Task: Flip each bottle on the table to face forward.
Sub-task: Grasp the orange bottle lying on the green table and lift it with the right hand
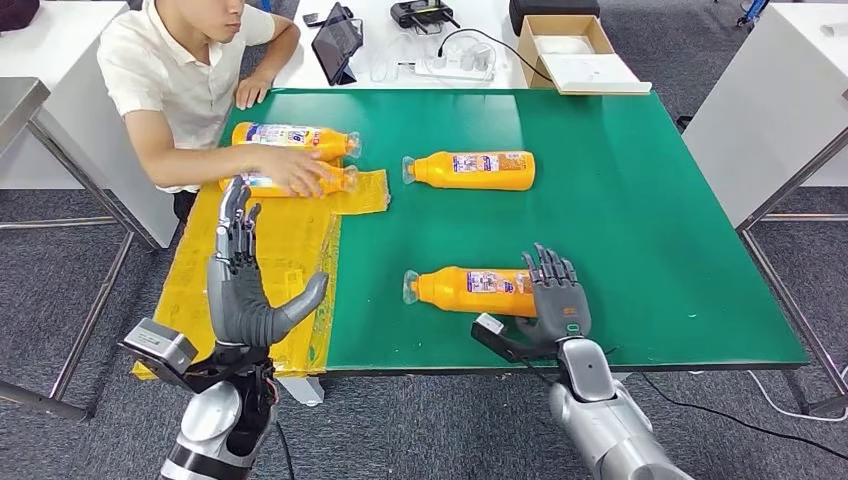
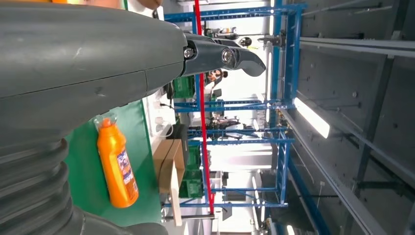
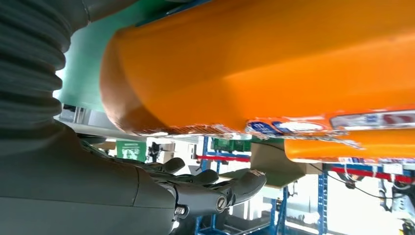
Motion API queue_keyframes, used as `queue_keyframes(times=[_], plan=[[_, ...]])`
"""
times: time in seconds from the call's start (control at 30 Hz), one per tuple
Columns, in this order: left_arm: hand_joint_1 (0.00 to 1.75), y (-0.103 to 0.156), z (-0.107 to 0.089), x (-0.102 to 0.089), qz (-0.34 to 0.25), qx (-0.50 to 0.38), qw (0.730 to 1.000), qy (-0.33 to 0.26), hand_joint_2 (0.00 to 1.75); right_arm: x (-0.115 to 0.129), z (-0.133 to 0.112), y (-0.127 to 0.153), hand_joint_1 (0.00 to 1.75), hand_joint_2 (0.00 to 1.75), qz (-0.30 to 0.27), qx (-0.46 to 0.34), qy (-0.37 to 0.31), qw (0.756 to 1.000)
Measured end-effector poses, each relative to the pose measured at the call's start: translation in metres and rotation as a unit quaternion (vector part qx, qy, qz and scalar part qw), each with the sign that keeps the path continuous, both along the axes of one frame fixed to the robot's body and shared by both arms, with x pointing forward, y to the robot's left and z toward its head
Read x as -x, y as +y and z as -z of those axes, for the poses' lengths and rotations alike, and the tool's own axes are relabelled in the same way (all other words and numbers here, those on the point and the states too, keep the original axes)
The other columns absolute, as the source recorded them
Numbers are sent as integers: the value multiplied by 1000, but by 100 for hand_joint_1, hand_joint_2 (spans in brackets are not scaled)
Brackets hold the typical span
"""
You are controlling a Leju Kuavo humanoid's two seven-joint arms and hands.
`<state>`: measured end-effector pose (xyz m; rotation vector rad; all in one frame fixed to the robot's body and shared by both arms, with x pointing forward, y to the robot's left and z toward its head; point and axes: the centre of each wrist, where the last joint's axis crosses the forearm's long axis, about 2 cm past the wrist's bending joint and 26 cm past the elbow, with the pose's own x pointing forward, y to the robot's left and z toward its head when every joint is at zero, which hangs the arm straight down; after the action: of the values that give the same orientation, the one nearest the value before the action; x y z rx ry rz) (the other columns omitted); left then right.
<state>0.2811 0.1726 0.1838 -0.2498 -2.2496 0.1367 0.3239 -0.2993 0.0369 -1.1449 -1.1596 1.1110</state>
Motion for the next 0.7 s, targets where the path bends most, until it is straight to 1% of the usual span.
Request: queue_keyframes(times=[0.3,0.5,0.53,0.57,0.63,0.67,0.7], plan=[[0,-2,1,-1,6,0,1000,4,175,-5,0,-3,0,175,10,4,14,1000],[0,-4,2,-4,21,-1,1000,12,175,-14,-3,-6,0,175,24,-8,47,999],[0,-4,2,-4,25,-1,1000,13,175,-16,-4,-7,36,175,25,-11,56,998],[0,-5,1,-5,29,-2,999,14,175,-17,-5,-7,75,175,26,-15,66,997],[0,-6,1,-6,36,-2,999,16,175,-19,-4,-8,163,175,25,-21,88,996],[0,-6,1,-7,40,-1,999,17,175,-19,-4,-8,171,175,24,-23,97,995],[0,-7,1,-7,42,-1,999,18,175,-19,-3,-8,175,175,21,-25,104,994]])
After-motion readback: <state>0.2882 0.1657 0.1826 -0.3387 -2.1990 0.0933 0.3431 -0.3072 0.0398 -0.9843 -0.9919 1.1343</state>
